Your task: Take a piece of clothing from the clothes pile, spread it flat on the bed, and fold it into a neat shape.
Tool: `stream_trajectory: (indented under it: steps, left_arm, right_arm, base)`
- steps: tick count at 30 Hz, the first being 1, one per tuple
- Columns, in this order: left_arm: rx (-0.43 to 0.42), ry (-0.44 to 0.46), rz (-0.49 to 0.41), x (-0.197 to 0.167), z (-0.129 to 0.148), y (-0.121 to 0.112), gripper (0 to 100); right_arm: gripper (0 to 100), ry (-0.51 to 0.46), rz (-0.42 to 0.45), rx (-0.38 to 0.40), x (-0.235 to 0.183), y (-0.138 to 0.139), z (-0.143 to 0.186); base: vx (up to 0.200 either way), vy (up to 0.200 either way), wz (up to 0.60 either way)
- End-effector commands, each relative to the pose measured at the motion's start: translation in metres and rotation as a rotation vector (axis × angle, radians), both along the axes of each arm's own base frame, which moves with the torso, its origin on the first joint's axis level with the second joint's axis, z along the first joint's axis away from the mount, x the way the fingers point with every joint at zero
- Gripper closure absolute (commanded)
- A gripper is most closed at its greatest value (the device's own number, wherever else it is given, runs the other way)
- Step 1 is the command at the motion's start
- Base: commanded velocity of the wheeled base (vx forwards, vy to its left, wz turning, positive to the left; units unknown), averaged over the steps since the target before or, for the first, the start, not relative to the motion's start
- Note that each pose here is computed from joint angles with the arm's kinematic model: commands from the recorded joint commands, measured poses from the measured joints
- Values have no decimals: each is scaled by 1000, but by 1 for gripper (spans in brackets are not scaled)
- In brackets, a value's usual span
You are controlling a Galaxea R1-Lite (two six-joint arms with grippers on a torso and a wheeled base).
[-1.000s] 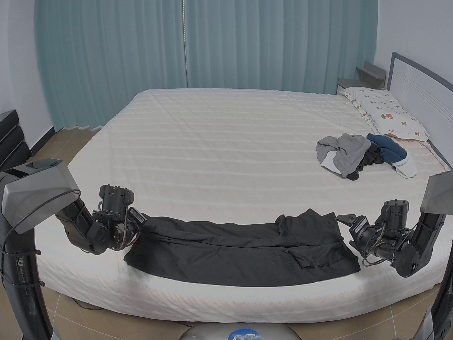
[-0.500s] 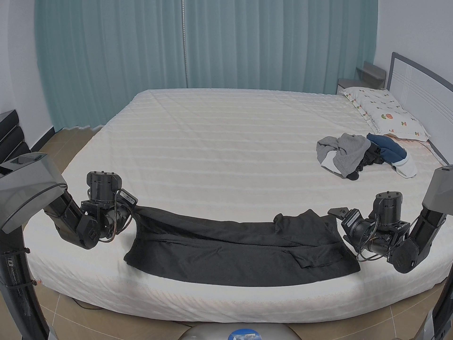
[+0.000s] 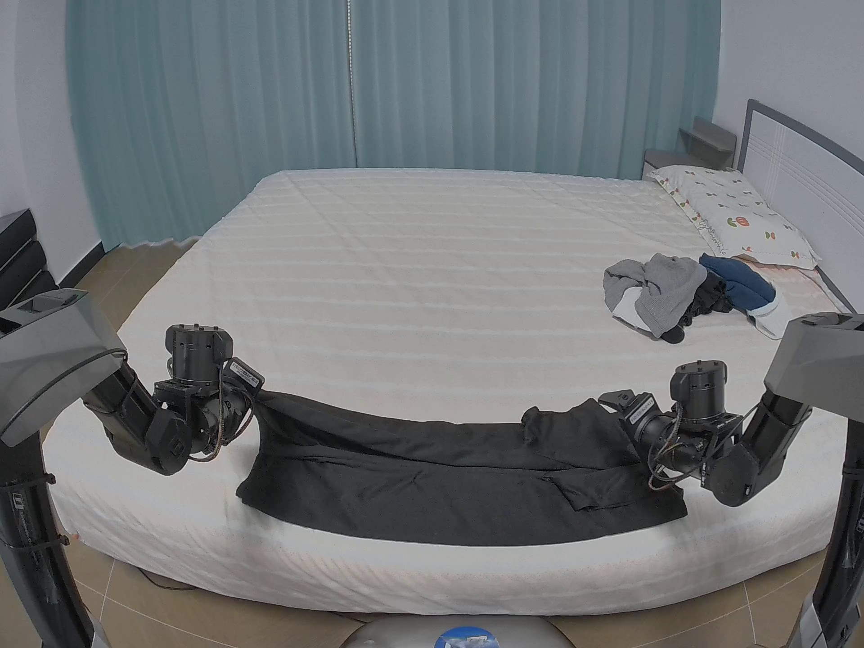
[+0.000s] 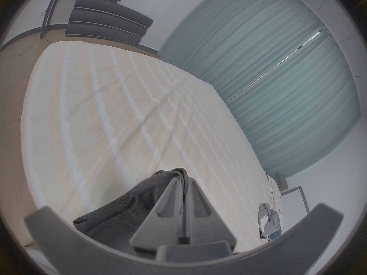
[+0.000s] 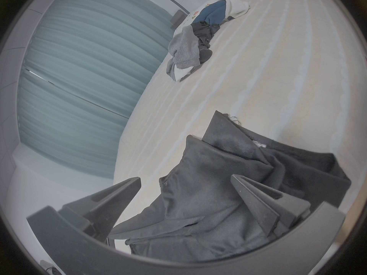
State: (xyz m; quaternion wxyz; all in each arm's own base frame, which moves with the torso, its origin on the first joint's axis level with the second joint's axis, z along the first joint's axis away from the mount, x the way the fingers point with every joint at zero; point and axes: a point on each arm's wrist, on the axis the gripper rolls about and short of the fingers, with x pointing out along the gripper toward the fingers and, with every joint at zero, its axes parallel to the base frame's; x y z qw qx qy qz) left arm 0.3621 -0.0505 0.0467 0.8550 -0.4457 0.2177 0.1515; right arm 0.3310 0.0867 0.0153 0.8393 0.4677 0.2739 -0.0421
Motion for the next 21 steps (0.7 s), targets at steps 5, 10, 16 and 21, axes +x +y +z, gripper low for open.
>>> stream_trajectory:
  steps: [5, 10, 16, 21]
  left_arm:
    - [2, 4, -3, 0, -2, -1, 100]
    - [2, 6, -5, 0, -2, -2, 100]
    - [2, 7, -5, 0, -3, -2, 100]
    - [2, 7, -3, 0, -3, -1, 100]
  right_arm:
    - [0, 78, 21, -33, 19, 24, -34]
    - [0, 81, 20, -33, 21, 24, -37]
    - [0, 75, 13, -32, 16, 21, -27]
    - [0, 74, 7, -31, 10, 17, -21]
  base:
    - [0, 0, 0]
    - [0, 0, 0]
    - [0, 0, 0]
    - [0, 0, 0]
